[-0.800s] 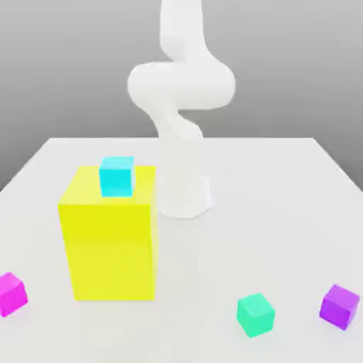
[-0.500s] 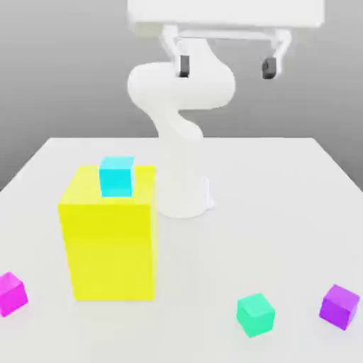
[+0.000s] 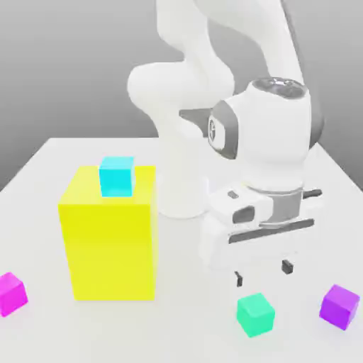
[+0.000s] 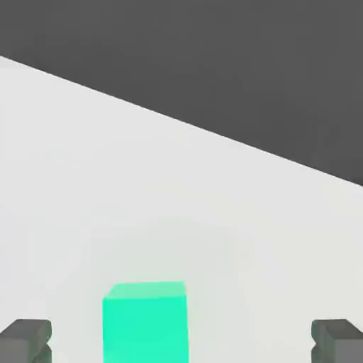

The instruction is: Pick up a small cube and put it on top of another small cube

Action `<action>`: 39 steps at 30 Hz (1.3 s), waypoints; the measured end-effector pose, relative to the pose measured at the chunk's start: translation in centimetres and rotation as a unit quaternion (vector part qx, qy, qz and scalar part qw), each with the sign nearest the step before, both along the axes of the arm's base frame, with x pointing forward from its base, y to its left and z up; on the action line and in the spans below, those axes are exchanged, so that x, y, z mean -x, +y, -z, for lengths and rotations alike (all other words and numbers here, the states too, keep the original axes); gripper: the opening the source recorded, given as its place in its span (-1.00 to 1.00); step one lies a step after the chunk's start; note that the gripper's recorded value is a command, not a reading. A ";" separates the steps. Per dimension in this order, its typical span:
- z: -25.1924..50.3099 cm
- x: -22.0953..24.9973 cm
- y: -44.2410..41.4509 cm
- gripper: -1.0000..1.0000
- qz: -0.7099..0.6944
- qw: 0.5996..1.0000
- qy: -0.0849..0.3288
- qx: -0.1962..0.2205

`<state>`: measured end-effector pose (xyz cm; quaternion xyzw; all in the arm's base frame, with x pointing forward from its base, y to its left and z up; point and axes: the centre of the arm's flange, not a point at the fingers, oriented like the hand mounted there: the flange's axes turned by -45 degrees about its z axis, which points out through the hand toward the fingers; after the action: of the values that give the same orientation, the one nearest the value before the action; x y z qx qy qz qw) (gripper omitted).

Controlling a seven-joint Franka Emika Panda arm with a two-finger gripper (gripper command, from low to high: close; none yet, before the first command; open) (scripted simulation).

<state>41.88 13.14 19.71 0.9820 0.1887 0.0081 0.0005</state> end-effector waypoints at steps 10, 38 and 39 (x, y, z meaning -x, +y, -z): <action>6.7 0.5 0.1 -1.00 -0.003 1.000 0.008 0.001; 1.0 4.8 -45.7 1.00 0.612 0.791 0.007 -0.005; 1.0 4.8 -45.7 1.00 0.612 0.791 0.007 -0.005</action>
<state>37.04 -32.52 18.66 0.8921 -0.4518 0.0001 -0.0005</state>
